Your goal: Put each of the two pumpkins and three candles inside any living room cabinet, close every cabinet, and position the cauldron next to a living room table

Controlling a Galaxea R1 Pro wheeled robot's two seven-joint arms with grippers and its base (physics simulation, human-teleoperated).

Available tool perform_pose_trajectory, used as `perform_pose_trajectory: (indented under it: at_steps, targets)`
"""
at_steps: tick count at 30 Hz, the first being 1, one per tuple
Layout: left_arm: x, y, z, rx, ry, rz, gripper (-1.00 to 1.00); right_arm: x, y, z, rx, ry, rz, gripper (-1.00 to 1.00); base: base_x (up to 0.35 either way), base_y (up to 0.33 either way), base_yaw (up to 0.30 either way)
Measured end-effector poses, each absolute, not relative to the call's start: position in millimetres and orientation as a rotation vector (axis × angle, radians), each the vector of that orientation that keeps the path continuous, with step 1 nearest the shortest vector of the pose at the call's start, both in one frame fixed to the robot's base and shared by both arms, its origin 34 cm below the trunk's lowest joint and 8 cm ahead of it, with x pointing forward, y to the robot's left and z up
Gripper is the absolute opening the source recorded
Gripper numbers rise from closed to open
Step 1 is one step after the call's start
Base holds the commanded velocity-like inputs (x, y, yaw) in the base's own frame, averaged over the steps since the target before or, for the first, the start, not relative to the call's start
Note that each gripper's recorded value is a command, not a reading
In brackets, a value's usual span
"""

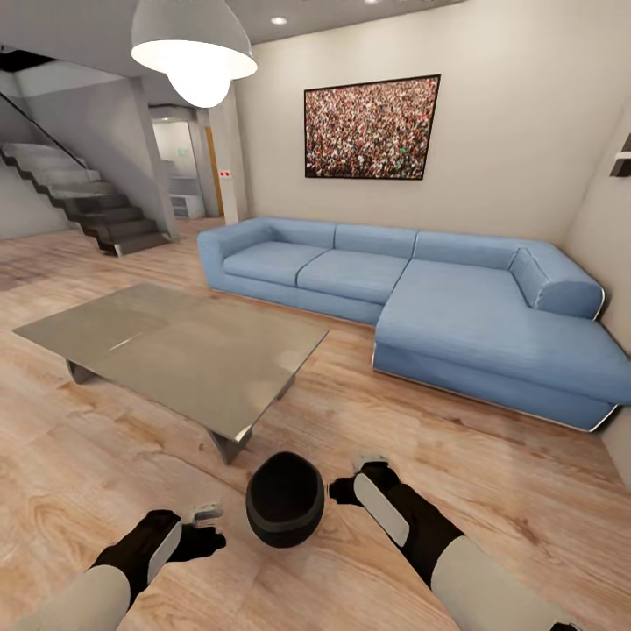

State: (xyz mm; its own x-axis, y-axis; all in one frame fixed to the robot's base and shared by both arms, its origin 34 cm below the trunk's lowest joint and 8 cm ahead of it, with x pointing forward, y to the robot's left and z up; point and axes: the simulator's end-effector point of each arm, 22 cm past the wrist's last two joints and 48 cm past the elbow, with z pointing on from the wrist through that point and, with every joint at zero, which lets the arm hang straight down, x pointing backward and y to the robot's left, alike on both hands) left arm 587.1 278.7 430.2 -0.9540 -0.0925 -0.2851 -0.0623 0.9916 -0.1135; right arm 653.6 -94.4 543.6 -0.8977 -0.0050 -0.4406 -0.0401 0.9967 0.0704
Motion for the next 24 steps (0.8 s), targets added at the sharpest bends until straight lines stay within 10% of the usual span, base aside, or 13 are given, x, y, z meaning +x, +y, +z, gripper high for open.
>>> perform_pose_trajectory:
  at_steps: [24]
  targets:
    - [472,310,401,-0.121,2.822,0.035,1.0,534,-200,460,0.262,2.742,-0.132,1.0,0.0,0.0,0.0]
